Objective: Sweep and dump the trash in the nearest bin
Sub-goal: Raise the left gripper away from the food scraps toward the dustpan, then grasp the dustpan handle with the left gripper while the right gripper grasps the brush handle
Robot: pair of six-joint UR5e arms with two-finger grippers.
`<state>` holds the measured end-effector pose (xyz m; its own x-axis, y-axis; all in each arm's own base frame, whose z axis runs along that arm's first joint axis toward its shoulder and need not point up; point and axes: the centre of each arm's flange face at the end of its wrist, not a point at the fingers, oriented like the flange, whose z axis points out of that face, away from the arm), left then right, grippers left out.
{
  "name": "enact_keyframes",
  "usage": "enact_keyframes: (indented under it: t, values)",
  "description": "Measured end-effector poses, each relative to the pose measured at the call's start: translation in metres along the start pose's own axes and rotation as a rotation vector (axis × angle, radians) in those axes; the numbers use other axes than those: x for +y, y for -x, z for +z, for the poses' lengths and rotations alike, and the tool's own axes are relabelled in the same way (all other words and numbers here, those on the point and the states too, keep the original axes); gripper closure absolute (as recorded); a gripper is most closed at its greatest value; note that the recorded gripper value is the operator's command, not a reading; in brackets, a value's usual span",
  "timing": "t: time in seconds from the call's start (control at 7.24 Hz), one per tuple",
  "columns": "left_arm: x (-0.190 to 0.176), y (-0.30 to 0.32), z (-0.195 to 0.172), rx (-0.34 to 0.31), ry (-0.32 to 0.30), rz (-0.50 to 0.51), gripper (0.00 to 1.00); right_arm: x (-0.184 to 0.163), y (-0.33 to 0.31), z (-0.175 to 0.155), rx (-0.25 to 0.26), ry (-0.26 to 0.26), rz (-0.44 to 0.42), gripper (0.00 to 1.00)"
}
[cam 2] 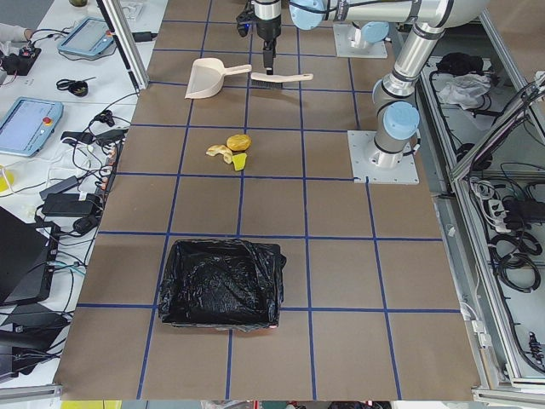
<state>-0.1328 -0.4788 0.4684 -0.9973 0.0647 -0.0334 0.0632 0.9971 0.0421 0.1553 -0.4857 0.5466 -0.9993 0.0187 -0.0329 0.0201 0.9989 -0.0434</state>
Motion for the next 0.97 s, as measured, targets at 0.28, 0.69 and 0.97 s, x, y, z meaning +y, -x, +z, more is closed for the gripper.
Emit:
enact_keyframes:
  t: [0.28, 0.69, 0.97]
  values:
    - [-0.049, 0.001, 0.022, 0.007, -0.062, -0.060, 0.00, -0.001, 0.000, 0.002, 0.004, 0.007, -0.001, 0.00]
    - [-0.122, -0.024, 0.045, 0.037, -0.084, -0.059, 0.05, 0.001, 0.006, 0.020, -0.005, 0.044, -0.004, 0.00]
    - [-0.154, -0.076, 0.071, 0.044, -0.063, -0.042, 0.08, 0.024, 0.035, 0.062, -0.003, 0.121, -0.056, 0.02]
